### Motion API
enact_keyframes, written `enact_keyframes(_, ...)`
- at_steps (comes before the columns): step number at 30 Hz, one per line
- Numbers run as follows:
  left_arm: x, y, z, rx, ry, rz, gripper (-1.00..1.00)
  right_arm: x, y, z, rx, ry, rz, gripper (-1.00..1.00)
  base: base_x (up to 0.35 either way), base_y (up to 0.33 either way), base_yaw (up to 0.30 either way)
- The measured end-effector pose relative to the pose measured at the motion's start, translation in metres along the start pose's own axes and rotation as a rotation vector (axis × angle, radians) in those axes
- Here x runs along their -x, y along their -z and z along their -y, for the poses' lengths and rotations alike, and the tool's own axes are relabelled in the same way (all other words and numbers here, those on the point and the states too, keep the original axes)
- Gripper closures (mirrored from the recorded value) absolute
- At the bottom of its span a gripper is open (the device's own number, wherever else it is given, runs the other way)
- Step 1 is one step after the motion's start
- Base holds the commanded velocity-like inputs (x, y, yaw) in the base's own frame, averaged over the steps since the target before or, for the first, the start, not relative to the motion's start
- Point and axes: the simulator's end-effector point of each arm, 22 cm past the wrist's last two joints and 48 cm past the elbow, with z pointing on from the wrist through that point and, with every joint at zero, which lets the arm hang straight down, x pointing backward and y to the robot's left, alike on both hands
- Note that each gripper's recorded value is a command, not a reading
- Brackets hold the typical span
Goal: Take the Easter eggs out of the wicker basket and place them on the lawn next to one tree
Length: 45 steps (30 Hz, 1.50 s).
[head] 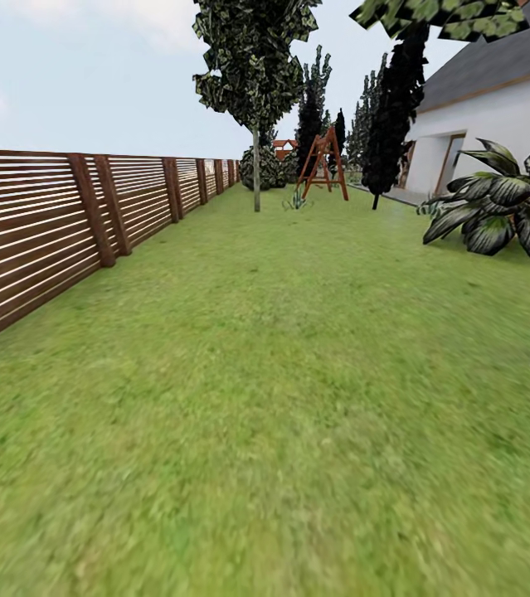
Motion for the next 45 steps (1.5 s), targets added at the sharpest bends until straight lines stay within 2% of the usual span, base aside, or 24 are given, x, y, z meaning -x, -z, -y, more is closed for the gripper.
enact_keyframes(36, -0.0031, 0.0004, 0.0004, 0.001, -0.007, -0.007, -1.00, -0.0019, 0.0001, 0.0029, -0.003, 0.008, -0.004, -1.00, 0.333, 0.000, 0.000)
enact_keyframes(45, 0.0010, -0.0001, 0.0073, -0.010, -0.015, 0.001, -1.00, -0.0019, 0.0001, 0.0030, -0.003, 0.008, -0.004, -1.00, 0.333, 0.000, 0.000)
